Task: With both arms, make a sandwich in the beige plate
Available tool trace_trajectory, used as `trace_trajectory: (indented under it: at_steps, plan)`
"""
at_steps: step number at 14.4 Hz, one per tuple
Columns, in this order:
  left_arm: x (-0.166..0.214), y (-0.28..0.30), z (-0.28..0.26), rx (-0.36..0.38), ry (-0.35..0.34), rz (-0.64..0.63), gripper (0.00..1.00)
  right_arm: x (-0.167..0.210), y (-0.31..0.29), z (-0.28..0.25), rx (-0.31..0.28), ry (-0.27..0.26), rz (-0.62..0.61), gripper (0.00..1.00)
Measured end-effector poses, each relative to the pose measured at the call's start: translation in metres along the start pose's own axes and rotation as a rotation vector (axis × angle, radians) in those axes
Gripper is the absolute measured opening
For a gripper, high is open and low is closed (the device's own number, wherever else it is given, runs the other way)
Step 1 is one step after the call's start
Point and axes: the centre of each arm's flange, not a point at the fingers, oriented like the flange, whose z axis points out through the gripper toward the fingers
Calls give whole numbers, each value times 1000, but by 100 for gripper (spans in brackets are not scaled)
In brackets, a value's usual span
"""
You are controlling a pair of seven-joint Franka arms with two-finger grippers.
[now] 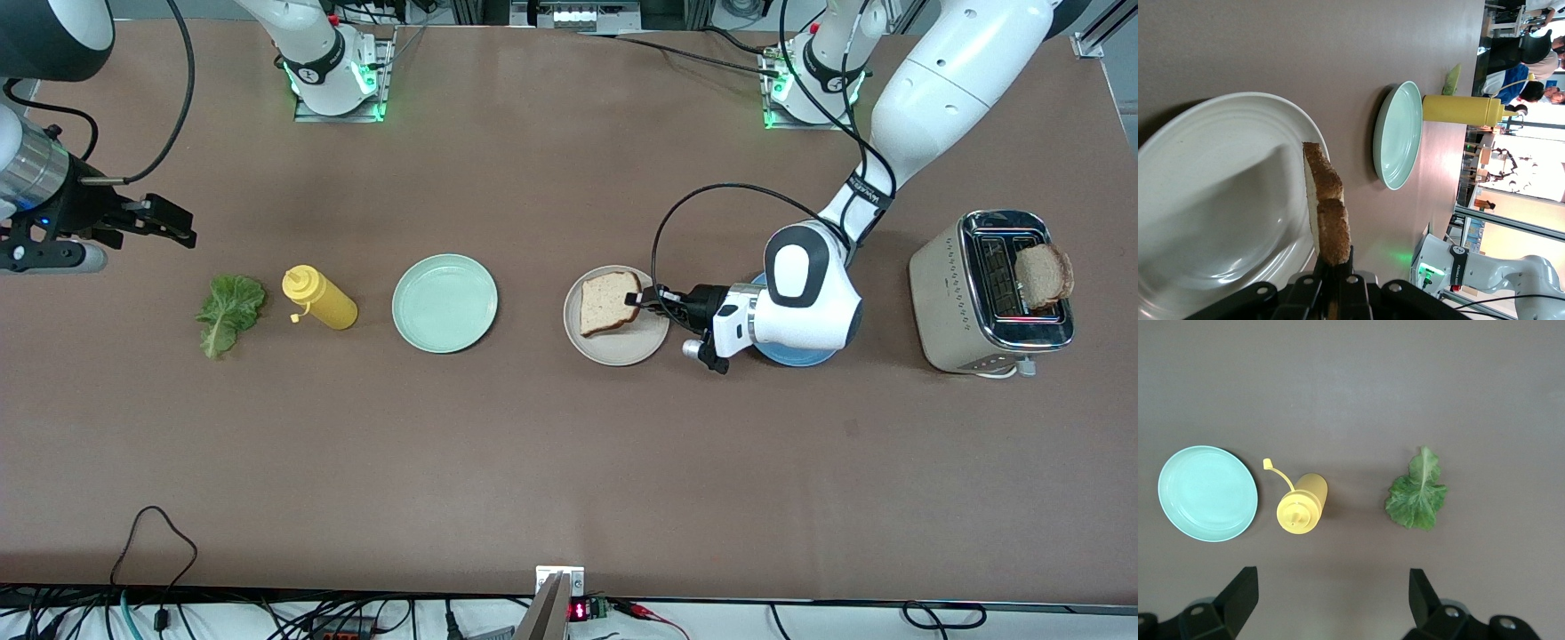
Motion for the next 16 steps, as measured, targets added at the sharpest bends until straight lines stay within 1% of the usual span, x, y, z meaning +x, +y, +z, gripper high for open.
trace_trajectory:
  at_steps: [3,4,7,8,10,11,12,14,15,16]
  plan:
    - [-2,-6,5,-13,-2,7,7,-2,1,6,4,-28,-75,100]
    - [-2,-8,6,-14,-4,5,7,-3,5,9,15,-36,-107,100]
    - [-3,-12,9,-17,-7,2,7,-14,22,21,98,-49,-181,100]
    - [-3,-12,9,-17,-8,1,11,-19,25,22,124,-46,-202,100]
    - [-3,-14,8,-16,-6,-2,30,-28,30,20,165,-33,-257,100]
    - [-2,-16,5,-16,-2,-4,38,-33,34,21,198,-22,-295,100]
    - [-1,-18,1,-16,6,-6,49,-37,43,22,239,-6,-335,100]
    - [3,-20,-14,-16,29,5,67,-45,70,32,326,31,-404,100]
    - [5,-17,-21,-10,39,19,76,-49,85,39,373,53,-432,100]
    - [6,-11,-28,12,39,48,87,-53,98,48,420,76,-455,100]
